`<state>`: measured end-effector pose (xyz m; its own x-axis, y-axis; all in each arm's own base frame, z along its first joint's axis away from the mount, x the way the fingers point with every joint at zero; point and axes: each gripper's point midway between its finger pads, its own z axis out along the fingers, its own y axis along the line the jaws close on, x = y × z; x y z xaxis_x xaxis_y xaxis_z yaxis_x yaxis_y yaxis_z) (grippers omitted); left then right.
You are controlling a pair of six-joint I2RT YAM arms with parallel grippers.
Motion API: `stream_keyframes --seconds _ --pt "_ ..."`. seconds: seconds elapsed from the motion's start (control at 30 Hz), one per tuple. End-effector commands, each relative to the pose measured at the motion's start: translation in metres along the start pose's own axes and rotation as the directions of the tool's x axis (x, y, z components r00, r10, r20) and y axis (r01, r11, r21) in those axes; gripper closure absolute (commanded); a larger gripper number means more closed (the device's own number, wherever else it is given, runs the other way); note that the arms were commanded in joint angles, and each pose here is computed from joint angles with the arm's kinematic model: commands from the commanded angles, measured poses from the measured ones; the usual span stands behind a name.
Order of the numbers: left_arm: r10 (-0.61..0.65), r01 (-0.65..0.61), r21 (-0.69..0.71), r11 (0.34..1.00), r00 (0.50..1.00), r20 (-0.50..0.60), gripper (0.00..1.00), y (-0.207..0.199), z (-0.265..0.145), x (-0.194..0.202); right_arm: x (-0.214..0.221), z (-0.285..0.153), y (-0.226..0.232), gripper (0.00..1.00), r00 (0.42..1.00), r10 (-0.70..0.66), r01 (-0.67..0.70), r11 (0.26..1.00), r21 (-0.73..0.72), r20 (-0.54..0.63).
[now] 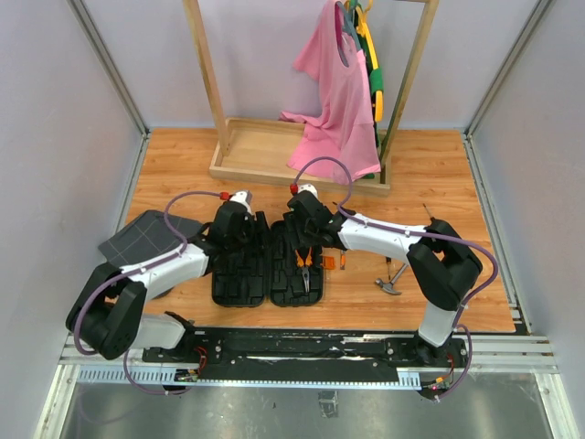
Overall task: Sort the tools into containers
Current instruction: Place the pliers in the storage box.
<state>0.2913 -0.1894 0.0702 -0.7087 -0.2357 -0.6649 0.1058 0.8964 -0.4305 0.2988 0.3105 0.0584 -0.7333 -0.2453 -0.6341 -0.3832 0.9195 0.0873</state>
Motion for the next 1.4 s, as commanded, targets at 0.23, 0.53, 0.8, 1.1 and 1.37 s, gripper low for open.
stream_keyframes --seconds 0.23,0.53,0.8,1.1,1.37 --pt "0.107 -0.111 -0.069 0.991 0.992 -0.069 0.34 0.011 0.025 0.007 0.004 0.002 0.001 0.37 0.999 0.037 -0.037 0.999 0.002 -0.008" --pt "0.111 -0.116 -0.085 0.990 0.992 -0.062 0.49 0.016 0.037 0.009 0.005 0.002 0.000 0.40 0.999 0.042 -0.042 0.999 0.004 -0.010" --pt "0.102 -0.108 -0.122 0.987 0.993 -0.057 0.54 0.030 0.040 0.020 0.014 -0.001 -0.019 0.48 0.999 0.037 -0.033 0.994 0.100 -0.033" --pt "0.101 -0.106 -0.154 0.982 0.994 -0.044 0.55 0.037 0.040 0.019 0.017 -0.010 -0.035 0.52 0.998 0.065 -0.061 0.983 0.174 -0.015" --pt "0.098 -0.104 -0.159 0.982 0.994 -0.042 0.56 0.038 0.041 0.020 -0.007 -0.022 -0.021 0.41 0.991 0.079 -0.089 0.993 0.084 0.110"
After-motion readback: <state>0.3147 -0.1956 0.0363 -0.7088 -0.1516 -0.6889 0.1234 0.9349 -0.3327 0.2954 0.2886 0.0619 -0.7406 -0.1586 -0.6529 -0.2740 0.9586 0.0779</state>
